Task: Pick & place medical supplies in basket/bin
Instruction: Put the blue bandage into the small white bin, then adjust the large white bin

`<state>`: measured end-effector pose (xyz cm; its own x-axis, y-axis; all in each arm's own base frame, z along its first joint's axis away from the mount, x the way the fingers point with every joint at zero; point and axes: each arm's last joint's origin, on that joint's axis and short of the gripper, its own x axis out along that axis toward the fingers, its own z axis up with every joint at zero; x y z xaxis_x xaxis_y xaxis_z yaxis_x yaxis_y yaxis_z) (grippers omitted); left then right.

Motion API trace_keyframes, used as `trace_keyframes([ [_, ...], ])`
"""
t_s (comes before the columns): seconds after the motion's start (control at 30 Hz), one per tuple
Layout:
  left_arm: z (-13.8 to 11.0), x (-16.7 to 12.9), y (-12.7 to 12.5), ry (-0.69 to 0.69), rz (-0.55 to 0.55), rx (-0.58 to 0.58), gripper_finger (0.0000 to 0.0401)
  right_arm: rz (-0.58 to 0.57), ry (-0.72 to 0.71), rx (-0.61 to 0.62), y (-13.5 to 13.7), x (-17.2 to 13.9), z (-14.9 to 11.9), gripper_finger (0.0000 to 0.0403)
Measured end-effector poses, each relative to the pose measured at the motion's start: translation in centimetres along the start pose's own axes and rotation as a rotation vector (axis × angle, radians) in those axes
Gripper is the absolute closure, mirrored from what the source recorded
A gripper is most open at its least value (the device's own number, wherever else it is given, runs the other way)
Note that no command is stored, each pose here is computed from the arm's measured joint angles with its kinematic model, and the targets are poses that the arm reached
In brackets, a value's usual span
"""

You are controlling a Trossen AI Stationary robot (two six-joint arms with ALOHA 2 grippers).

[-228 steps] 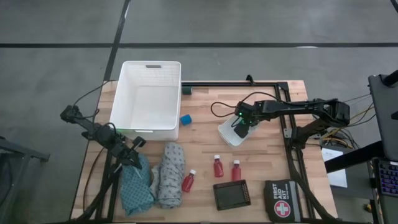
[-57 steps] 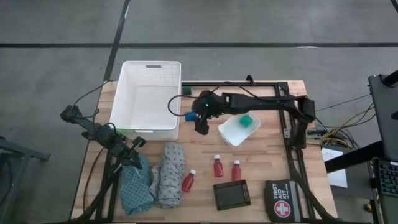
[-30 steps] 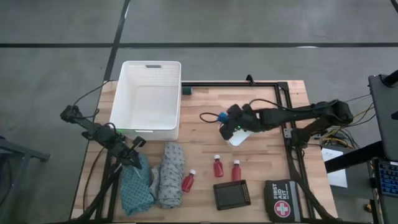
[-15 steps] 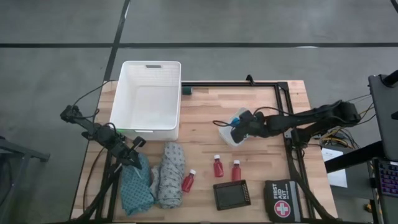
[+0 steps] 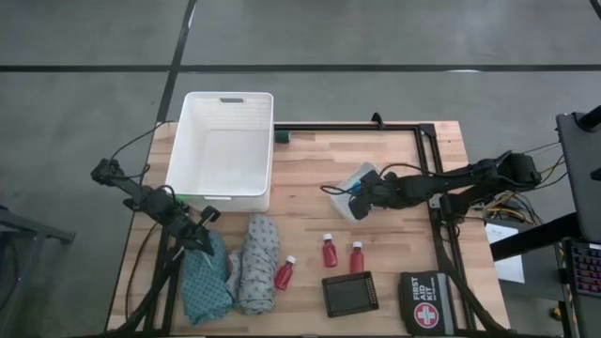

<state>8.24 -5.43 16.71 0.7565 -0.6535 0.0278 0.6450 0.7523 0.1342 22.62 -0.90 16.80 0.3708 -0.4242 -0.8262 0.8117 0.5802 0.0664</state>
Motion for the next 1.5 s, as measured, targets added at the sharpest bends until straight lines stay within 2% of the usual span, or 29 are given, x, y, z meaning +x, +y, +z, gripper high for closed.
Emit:
trace_keyframes([
  [0.37,0.0,0.0,0.0,0.000,0.000,0.000,0.0395,0.000,0.012,-0.003,-0.1,0.2,-0.2,0.0203],
  [0.8,0.0,0.0,0.0,0.001,0.000,0.000,0.0395,0.010,0.016,-0.001,0.0,0.2,-0.2,0.0136],
  [1.13,0.0,0.0,0.0,0.000,0.000,0.000,0.0395,0.023,0.005,0.004,0.1,0.2,-0.1,0.0129],
  [1.33,0.0,0.0,0.0,0.000,0.000,0.000,0.0395,0.040,-0.042,-0.047,0.8,-0.7,1.1,0.0129],
  [1.5,0.0,0.0,0.0,0.000,0.000,0.000,0.0395,0.069,-0.112,-0.146,1.4,-1.5,2.2,0.0122],
])
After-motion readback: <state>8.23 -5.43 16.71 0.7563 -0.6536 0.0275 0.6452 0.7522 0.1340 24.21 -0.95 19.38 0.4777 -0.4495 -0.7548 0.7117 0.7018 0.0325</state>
